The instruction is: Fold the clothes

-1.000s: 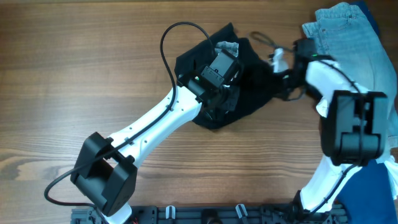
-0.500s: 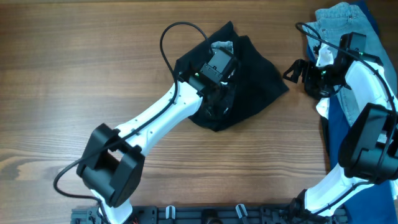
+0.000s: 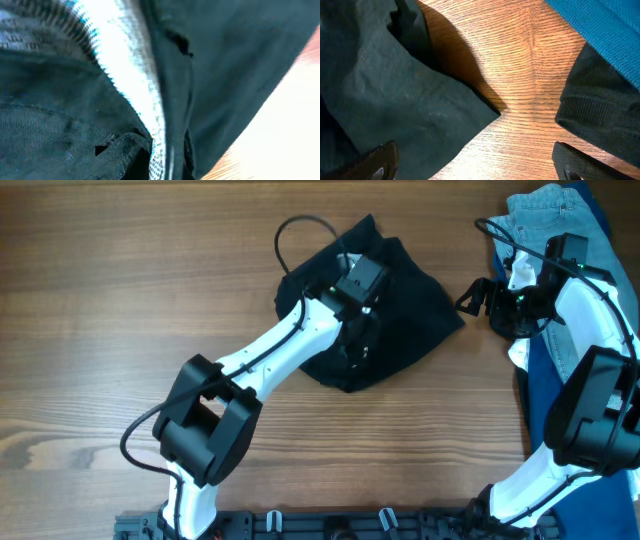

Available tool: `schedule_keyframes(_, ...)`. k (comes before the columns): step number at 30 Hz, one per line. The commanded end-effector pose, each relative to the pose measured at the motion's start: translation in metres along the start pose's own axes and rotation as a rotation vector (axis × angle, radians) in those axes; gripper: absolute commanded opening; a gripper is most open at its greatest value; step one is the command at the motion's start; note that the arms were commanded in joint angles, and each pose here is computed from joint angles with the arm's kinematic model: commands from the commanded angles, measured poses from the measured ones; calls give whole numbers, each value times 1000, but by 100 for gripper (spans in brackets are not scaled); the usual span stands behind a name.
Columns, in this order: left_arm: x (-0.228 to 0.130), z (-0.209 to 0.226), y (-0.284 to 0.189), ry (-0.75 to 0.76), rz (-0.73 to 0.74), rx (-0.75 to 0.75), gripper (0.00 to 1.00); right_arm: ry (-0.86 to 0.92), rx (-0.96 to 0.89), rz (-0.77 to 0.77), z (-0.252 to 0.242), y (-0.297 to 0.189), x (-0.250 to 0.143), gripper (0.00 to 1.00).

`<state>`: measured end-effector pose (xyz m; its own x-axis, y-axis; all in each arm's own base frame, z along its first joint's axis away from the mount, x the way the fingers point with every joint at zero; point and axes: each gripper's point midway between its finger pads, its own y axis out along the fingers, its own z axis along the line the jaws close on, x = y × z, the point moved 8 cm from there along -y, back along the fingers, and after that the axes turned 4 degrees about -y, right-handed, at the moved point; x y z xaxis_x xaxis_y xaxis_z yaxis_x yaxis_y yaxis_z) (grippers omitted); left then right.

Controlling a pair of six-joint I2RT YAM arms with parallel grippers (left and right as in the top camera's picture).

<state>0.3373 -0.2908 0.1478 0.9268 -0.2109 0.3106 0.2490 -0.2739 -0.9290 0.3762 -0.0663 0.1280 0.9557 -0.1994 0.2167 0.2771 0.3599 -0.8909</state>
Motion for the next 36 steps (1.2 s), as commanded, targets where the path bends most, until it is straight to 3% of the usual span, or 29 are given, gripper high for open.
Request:
schedule_keyframes(1, 23, -15, -26, 33, -70, -17, 4, -36, -19, -40, 5, -12, 8, 100)
schedule_keyframes(6, 21, -26, -33, 69, -74, -2, 4, -39, -19, -46, 5, -12, 9, 100)
schedule_keyframes(14, 35, -57, -71, 281, -307, 285, 4, -41, 5, -50, 8, -12, 9, 100)
schedule_keyframes(20, 65, -61, -113, 230, -427, 245, 4, -42, 30, -52, 10, -12, 9, 100)
schedule_keyframes(31, 89, -31, -117, 153, -473, 262, 4, -39, 34, -47, 10, -12, 8, 100)
schedule_keyframes(36, 92, -32, -105, 235, -458, 283, 4, -38, 34, -45, 10, -12, 8, 100)
